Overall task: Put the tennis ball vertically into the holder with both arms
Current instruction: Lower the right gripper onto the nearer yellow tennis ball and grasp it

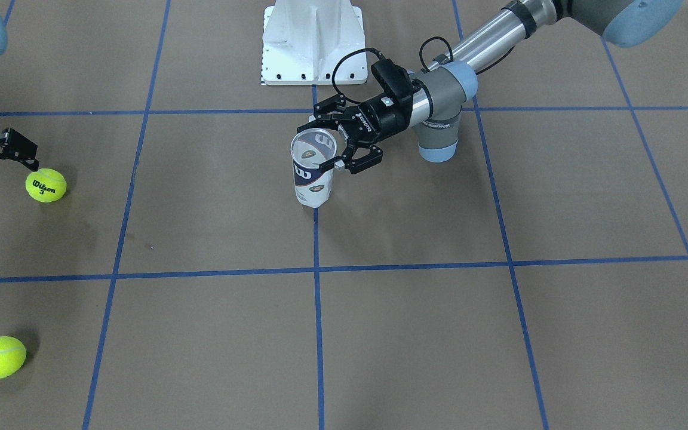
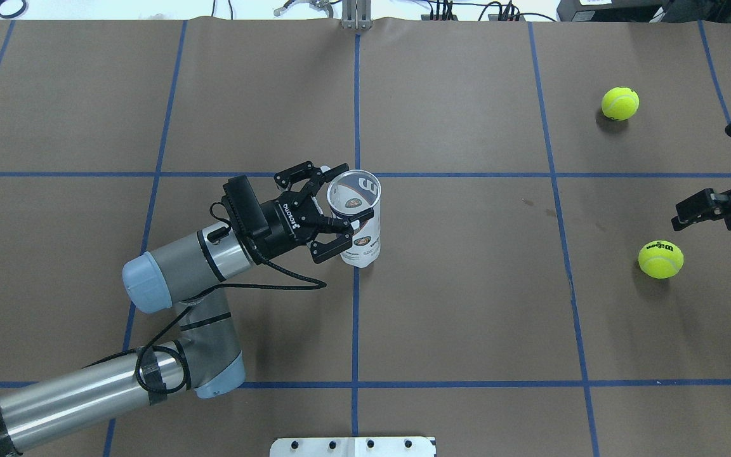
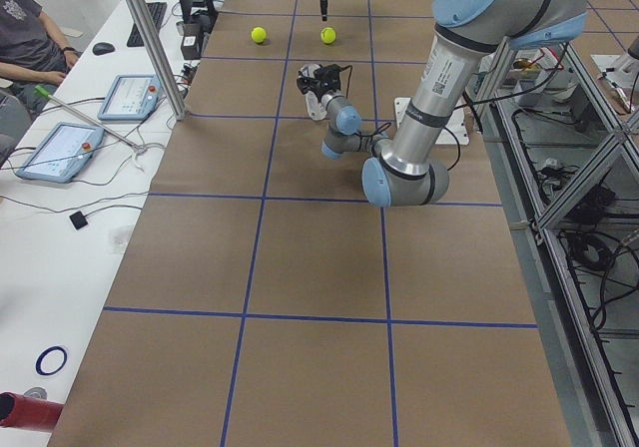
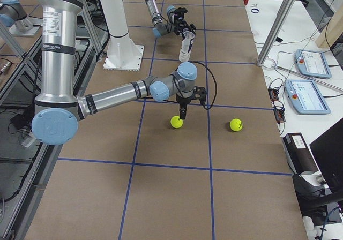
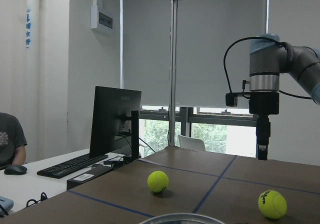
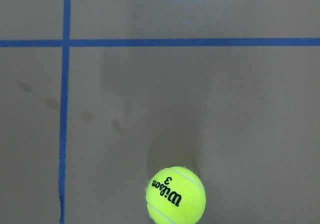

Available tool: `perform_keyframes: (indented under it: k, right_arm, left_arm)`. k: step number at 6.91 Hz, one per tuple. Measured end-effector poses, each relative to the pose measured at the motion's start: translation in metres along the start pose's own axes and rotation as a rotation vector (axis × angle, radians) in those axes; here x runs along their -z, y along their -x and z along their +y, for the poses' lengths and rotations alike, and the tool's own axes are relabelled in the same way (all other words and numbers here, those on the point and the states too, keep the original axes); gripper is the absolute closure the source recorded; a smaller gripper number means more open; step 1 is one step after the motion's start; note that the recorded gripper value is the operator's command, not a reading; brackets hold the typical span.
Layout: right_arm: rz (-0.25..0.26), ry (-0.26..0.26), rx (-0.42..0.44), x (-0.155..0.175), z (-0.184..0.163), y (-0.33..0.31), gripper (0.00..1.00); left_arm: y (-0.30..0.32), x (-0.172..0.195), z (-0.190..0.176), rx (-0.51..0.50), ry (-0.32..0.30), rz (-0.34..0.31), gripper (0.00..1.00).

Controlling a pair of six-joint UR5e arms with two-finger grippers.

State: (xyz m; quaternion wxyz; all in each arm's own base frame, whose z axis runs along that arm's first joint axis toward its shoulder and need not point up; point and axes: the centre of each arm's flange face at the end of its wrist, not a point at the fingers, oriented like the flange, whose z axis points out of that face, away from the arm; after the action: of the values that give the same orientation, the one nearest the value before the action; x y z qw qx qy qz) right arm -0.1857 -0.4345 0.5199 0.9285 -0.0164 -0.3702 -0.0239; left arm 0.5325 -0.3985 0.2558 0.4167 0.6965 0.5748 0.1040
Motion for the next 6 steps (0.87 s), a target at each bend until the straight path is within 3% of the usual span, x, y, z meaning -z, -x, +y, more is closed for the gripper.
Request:
perform_keyframes:
  k: [4,6]
  right_arm:
    - [0.042,0.049,0.010,-0.037,0.004,0.013,0.02]
    - [0.076,0.057,0.025,-0.056,0.002,0.022,0.09]
  left_arm:
    - [0.000,-0.001,-0.002,0.000,-0.005,-0.002,0.44]
    - [0.000,-0.001,-0.002,0.000,-0.006,-0.002,0.44]
